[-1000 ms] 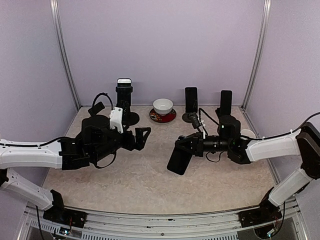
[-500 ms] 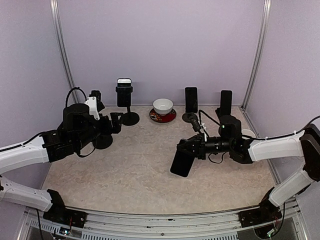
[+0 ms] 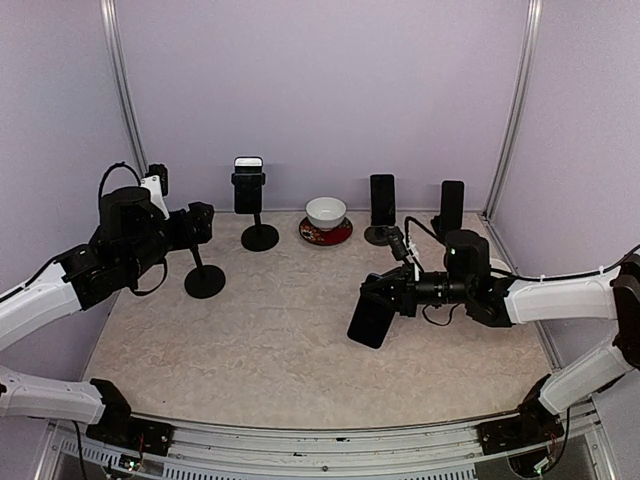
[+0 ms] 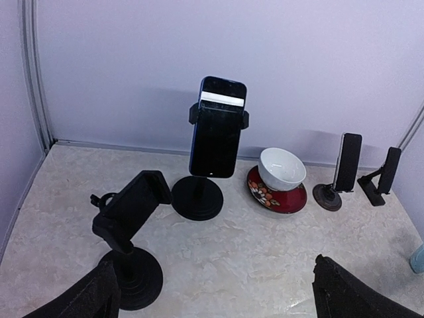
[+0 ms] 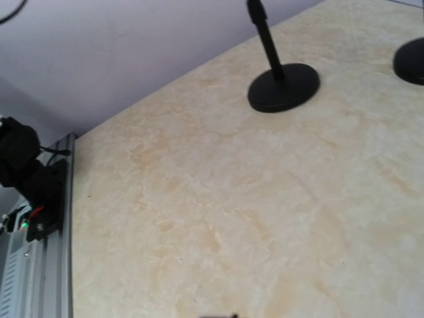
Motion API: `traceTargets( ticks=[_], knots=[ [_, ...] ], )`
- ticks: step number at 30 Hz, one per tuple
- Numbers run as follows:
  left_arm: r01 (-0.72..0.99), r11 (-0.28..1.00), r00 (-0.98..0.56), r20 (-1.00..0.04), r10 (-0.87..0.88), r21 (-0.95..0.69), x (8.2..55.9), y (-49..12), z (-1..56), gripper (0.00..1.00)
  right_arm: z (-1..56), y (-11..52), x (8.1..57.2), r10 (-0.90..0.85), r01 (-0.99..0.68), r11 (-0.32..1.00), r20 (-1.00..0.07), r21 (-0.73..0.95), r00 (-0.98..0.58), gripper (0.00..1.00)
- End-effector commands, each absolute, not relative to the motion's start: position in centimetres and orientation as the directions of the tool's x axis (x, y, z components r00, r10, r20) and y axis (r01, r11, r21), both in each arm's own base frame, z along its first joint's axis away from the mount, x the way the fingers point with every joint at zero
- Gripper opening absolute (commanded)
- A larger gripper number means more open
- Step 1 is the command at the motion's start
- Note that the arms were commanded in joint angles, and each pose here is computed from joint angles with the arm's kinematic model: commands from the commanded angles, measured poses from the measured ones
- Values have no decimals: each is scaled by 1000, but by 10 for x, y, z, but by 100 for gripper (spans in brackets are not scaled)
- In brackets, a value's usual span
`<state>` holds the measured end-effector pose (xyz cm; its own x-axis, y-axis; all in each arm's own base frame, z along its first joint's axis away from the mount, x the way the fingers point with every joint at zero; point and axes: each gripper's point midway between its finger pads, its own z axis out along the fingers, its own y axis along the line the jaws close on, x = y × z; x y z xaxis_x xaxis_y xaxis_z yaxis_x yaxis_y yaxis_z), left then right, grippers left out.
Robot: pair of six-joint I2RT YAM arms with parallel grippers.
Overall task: Place the phone on the phone stand
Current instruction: Pick up the phone stand from the corner of the board.
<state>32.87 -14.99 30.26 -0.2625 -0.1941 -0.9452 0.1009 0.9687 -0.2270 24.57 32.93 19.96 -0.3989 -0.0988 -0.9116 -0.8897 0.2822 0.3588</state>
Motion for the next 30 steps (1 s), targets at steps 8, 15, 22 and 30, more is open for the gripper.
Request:
traceTargets(
  ticks=[8, 15, 22, 30],
  knots=[
    [13, 959, -298, -917, -265, -282, 340, -112, 310, 99, 211, 319, 256, -52, -883, 324, -926, 339, -375, 0],
    [8, 917, -342, -863, -371, -398, 350, -90, 293, 99, 210, 318, 255, -45, -881, 323, -924, 346, -379, 0],
    [-1, 879, -373, -815, -443, -477, 363, -70, 268, 99, 207, 318, 254, -49, -881, 317, -921, 351, -385, 0],
    [42, 821, -383, -768, -514, -570, 370, -63, 254, 98, 203, 317, 253, -56, -880, 321, -921, 350, -386, 0]
  ],
)
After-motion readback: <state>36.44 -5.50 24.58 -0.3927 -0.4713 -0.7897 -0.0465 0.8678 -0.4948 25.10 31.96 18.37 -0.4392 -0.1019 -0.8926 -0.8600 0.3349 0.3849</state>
